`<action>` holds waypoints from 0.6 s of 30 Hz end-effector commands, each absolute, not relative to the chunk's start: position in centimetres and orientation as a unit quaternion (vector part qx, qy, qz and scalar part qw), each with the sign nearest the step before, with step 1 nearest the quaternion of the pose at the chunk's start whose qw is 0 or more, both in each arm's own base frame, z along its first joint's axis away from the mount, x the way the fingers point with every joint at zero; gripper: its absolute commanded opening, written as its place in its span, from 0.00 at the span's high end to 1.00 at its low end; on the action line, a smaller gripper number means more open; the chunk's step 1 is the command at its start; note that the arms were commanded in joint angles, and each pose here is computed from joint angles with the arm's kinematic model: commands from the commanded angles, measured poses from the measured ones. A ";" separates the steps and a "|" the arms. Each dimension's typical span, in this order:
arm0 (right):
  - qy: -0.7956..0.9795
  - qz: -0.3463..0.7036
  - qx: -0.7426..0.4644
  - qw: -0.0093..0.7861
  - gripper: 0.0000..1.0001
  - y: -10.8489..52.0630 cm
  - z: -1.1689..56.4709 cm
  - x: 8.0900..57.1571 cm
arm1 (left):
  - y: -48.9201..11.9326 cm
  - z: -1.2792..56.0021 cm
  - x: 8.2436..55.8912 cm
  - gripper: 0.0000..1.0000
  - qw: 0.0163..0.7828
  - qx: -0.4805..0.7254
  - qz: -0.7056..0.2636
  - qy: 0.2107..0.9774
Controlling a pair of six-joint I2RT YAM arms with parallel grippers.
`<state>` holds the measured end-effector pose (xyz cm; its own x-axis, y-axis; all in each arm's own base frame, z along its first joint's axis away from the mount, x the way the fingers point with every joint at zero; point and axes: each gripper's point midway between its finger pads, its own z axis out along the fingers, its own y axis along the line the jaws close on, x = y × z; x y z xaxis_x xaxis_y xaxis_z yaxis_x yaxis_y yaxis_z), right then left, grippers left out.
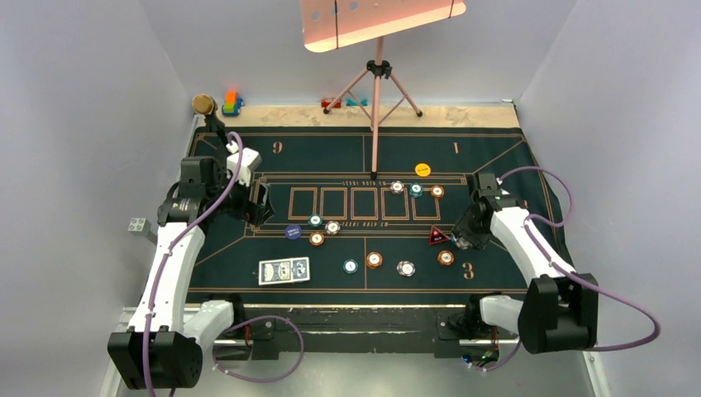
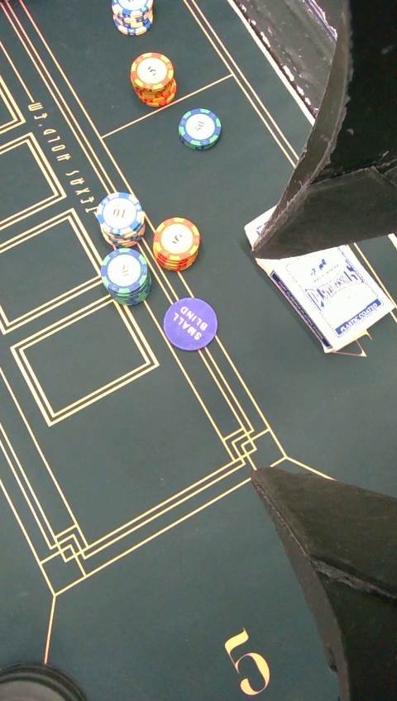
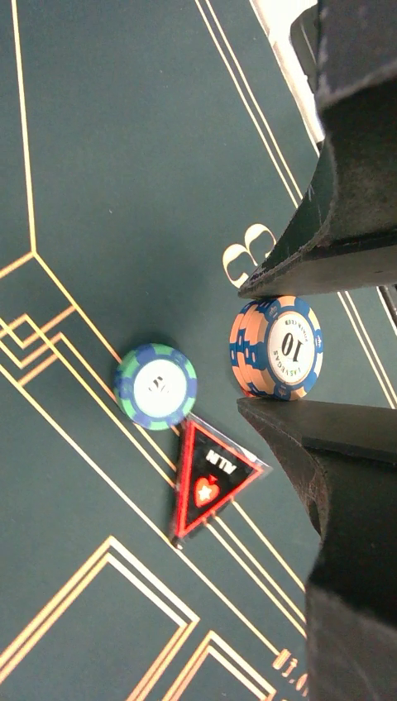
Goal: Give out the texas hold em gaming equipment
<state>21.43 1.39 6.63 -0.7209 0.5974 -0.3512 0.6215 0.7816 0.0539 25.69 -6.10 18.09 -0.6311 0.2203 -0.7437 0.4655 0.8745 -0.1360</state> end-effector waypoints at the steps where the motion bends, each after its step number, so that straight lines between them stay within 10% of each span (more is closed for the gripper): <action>1: 0.922 -0.040 0.343 0.175 0.82 0.4 5.9 21.9 | -6.2 18.8 25.9 0.00 0.399 0.201 -0.164 0.880; 18: 0.889 -0.112 0.428 0.116 0.65 -1.6 2.6 18.6 | -6.2 19.0 26.0 0.00 0.402 0.205 -0.160 0.878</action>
<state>19.56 -0.88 3.18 -0.6657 0.6957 -0.2698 0.7364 0.6709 -0.0869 25.56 -6.29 18.10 -0.6320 0.2188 -0.7434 0.4720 0.8695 -0.1453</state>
